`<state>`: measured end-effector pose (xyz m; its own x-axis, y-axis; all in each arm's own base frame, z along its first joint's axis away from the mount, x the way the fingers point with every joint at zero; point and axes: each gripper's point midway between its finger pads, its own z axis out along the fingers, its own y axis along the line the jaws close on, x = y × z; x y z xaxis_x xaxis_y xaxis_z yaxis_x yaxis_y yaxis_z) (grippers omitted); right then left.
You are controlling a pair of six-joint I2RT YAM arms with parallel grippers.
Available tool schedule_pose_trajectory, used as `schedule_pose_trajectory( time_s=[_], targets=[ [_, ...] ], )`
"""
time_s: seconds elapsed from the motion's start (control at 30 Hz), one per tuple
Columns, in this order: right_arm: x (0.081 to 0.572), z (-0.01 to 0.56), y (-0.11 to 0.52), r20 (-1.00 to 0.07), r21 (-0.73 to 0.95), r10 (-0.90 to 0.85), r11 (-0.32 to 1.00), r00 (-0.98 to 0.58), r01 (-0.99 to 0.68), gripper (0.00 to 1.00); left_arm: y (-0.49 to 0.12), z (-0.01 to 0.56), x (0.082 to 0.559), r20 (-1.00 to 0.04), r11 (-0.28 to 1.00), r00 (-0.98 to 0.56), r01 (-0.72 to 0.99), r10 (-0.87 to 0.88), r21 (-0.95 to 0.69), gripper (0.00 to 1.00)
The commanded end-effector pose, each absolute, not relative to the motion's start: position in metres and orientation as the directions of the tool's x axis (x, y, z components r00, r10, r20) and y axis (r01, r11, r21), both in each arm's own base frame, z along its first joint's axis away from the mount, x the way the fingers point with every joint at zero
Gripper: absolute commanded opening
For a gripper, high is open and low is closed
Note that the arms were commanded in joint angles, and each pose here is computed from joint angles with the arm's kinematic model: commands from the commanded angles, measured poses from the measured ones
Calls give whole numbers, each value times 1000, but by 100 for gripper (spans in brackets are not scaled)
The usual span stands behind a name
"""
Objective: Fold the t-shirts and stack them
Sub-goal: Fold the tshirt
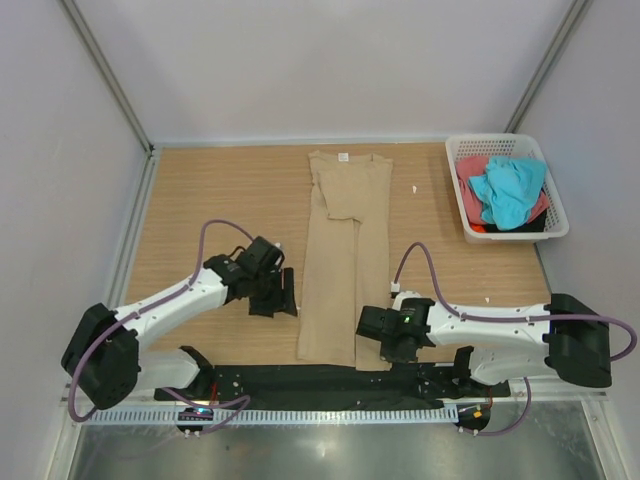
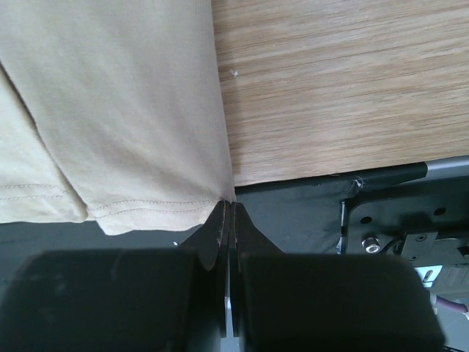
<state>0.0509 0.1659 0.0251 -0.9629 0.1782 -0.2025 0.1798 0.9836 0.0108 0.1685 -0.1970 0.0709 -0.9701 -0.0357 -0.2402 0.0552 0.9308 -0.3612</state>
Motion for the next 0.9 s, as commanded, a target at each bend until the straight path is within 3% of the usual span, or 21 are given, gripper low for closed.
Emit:
schedule_pose_trajectory(
  time_s=[0.0, 0.23, 0.53, 0.73, 0.87],
  targets=[
    [52, 30, 163, -218, 27, 206, 978, -954, 205, 1, -210, 60, 155, -210, 913, -974, 6, -87, -408, 63],
    [57, 36, 168, -236, 63, 201, 979, -951, 191, 1, -238, 50, 128, -203, 900, -978, 37, -57, -434, 61],
    [57, 36, 168, -240, 80, 201, 979, -950, 187, 1, -235, 28, 112, -166, 928, -985, 11, -55, -373, 49],
    [57, 38, 168, -242, 111, 212, 975, -947, 190, 1, -230, 16, 97, -134, 938, -989, -7, -57, -347, 33],
    [57, 39, 171, -238, 123, 212, 975, -948, 187, 1, -230, 14, 93, -127, 940, -991, -2, -49, -340, 27]
  ],
)
